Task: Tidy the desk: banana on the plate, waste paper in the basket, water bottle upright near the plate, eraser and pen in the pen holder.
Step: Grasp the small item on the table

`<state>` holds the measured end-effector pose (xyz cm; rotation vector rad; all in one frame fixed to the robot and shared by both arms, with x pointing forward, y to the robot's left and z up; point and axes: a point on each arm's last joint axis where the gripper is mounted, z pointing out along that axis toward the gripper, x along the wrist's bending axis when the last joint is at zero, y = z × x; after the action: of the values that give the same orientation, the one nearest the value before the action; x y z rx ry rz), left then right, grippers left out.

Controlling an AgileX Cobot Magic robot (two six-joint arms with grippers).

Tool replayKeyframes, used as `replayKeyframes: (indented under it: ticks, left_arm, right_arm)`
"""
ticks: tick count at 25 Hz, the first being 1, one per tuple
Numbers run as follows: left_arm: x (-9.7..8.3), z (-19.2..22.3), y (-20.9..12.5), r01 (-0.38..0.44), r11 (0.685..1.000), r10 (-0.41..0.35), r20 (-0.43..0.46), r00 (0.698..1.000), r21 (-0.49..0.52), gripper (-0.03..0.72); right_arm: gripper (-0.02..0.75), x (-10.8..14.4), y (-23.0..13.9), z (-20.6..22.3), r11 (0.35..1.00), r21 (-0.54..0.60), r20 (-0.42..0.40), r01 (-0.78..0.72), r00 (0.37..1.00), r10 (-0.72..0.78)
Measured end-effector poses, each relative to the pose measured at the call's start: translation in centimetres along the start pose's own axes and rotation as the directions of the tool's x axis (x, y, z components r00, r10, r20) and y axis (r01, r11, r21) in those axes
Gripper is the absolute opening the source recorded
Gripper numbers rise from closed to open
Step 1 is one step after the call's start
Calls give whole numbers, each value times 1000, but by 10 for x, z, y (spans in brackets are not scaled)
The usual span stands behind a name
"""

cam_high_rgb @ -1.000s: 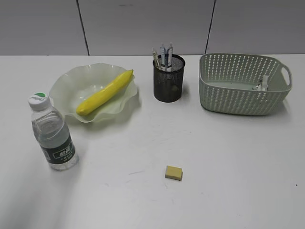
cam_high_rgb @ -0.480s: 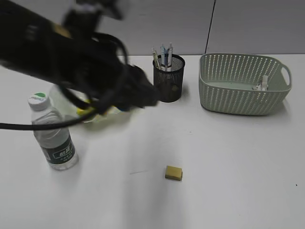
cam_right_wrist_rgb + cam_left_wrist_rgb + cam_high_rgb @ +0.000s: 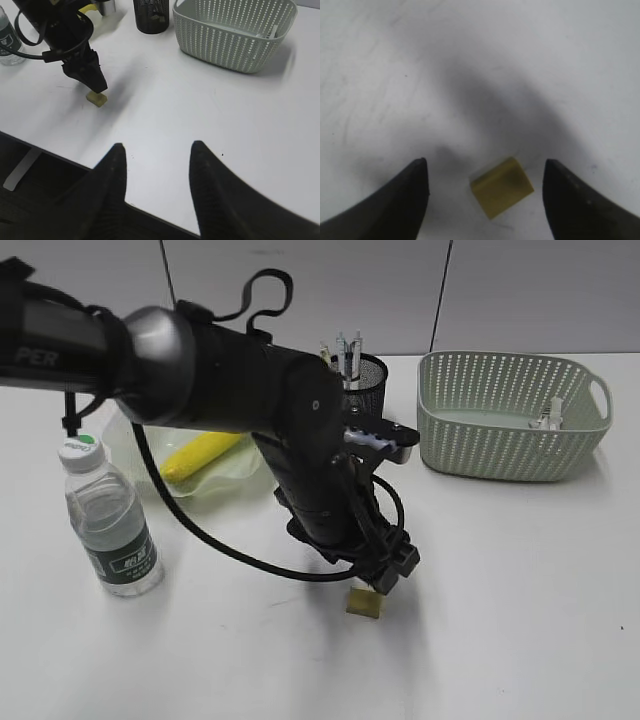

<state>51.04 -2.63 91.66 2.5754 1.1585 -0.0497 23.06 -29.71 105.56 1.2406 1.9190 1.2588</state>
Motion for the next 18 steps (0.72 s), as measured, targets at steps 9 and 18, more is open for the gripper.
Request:
replayKeyframes:
  ticks: [9,18]
  left_arm:
    - [-14,17,-3,-57,997,62,-83,995,55,537]
    - [-30,18,-5,-128,991,132,-162,978,35,538]
  right_arm:
    - [336,0,0,0,1000,0,1,-1,1000,1]
    - [335,0,0,0,1000,0,1,-1,1000,1]
